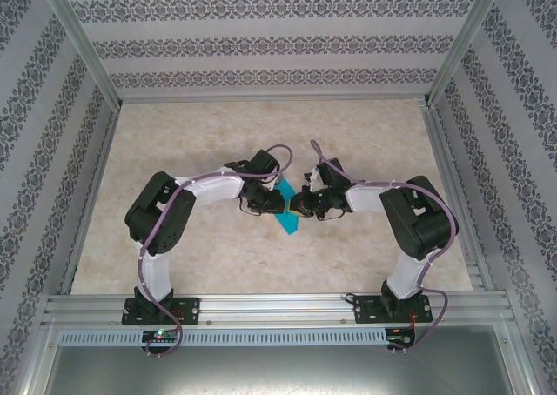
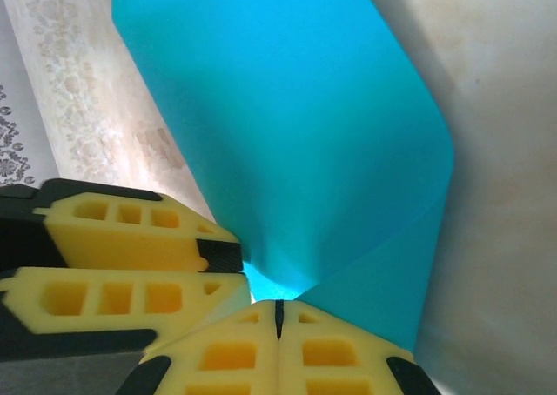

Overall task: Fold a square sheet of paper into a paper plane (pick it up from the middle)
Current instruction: Third fold the triangle at the center of the table.

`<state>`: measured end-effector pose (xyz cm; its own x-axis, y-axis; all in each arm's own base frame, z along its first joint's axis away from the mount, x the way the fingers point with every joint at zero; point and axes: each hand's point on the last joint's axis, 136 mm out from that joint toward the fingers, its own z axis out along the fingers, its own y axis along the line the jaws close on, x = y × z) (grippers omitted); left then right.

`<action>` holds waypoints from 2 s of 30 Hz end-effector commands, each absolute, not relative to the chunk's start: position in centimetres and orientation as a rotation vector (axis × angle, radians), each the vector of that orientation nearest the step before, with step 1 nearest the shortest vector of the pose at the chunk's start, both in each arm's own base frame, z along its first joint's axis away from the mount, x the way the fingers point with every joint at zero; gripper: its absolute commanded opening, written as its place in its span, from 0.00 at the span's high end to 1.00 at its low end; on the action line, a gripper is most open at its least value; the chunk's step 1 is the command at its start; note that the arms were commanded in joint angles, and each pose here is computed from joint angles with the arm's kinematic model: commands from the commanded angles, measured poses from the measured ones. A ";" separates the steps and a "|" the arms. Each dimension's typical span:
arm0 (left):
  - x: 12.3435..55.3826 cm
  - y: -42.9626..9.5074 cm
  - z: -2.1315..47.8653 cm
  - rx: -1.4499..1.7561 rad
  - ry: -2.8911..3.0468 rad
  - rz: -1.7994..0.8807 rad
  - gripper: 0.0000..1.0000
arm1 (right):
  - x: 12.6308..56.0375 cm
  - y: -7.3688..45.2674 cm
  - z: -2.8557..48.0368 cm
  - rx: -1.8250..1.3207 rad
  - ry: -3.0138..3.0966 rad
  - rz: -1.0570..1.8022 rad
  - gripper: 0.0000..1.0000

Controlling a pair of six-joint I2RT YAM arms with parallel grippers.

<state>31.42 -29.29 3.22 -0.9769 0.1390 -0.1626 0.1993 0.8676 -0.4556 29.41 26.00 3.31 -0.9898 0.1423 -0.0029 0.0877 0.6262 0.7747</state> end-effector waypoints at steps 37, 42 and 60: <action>34.2 -26.3 1.1 0.246 2.986 -0.659 0.76 | 30.2 28.6 4.3 0.127 2.768 1.307 0.99; 34.0 -26.2 1.0 0.239 2.989 -0.670 0.76 | 30.2 29.0 4.0 0.137 2.776 1.316 0.99; 34.0 -25.8 1.3 0.187 2.973 -0.748 0.76 | 30.6 30.3 2.9 0.159 2.791 1.313 0.99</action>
